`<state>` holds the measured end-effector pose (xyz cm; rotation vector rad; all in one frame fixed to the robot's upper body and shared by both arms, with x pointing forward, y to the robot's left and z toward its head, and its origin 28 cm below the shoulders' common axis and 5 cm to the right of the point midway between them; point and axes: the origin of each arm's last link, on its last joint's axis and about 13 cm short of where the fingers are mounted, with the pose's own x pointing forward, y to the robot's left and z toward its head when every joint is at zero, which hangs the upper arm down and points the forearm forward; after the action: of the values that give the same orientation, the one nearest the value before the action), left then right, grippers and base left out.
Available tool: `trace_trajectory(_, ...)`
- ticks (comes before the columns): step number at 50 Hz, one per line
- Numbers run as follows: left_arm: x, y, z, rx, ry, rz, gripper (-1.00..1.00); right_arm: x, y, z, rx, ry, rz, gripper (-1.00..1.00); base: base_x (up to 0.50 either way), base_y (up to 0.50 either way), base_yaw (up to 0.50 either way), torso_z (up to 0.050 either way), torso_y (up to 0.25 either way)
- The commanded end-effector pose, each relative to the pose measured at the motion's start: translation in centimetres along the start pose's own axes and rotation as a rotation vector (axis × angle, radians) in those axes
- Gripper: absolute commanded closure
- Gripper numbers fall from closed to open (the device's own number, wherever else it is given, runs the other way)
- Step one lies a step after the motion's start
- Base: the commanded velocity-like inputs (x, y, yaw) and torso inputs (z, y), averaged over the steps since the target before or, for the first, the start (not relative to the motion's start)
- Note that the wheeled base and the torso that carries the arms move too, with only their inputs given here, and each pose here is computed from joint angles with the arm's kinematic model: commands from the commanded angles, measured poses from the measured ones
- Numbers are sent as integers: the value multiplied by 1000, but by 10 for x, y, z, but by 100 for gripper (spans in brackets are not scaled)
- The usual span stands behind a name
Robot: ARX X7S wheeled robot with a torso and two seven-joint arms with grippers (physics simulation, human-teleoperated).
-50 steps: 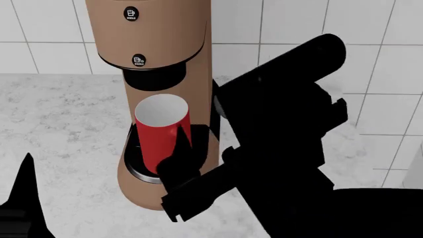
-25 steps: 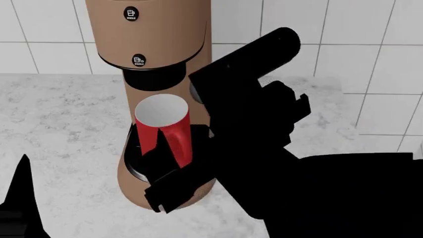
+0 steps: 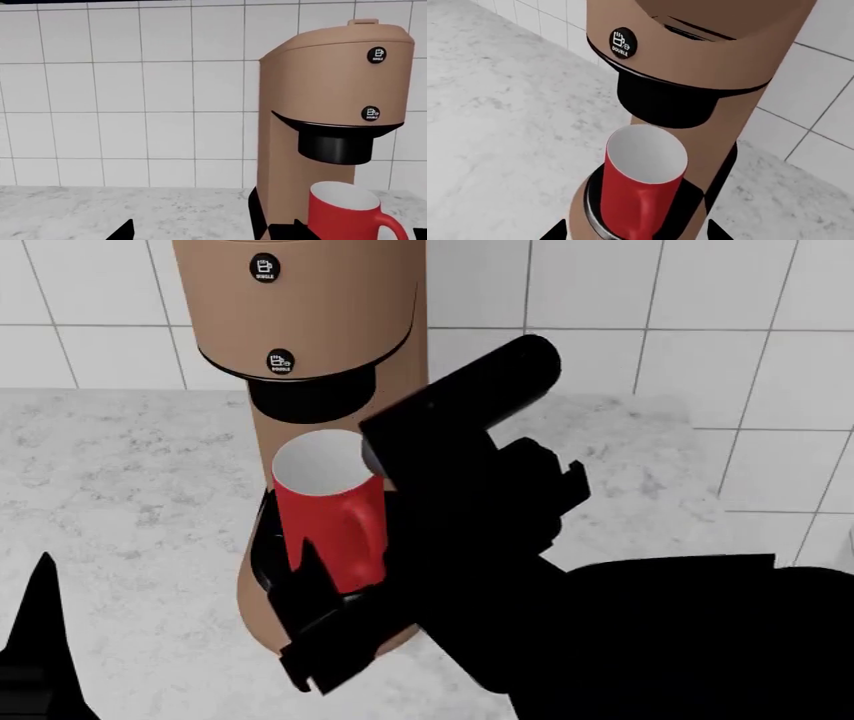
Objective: Pick the mug from under the coffee machine dispenser and place it on the counter.
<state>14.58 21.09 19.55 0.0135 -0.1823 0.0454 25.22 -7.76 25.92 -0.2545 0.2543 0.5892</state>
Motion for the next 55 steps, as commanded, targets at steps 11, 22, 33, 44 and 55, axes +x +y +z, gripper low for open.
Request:
trace_trajectory(11,1,-1,-2,1,7,-1,-100,15,1,-15,26,33,28,-100,0,0,0,0,0)
trace_trajectory(22,0,1,-3,4,13,8,-100,21,1,-17,38,30,21,-100,0,0,0,0,0)
trace_trajectory(33,0,1,-4,4,14,9,-100,26,-2,-19,44,30,-1,-100,0,0,0,0,0)
trace_trajectory(44,-1,1,-4,3,13,10,-100,31,-4,-22,45,45,-8,-100,0,0,0,0,0)
trace_trajectory(55,-3,2,-5,4,18,10,-100,36,-5,-29,62,53,-13,-100,0,0,0,0,0)
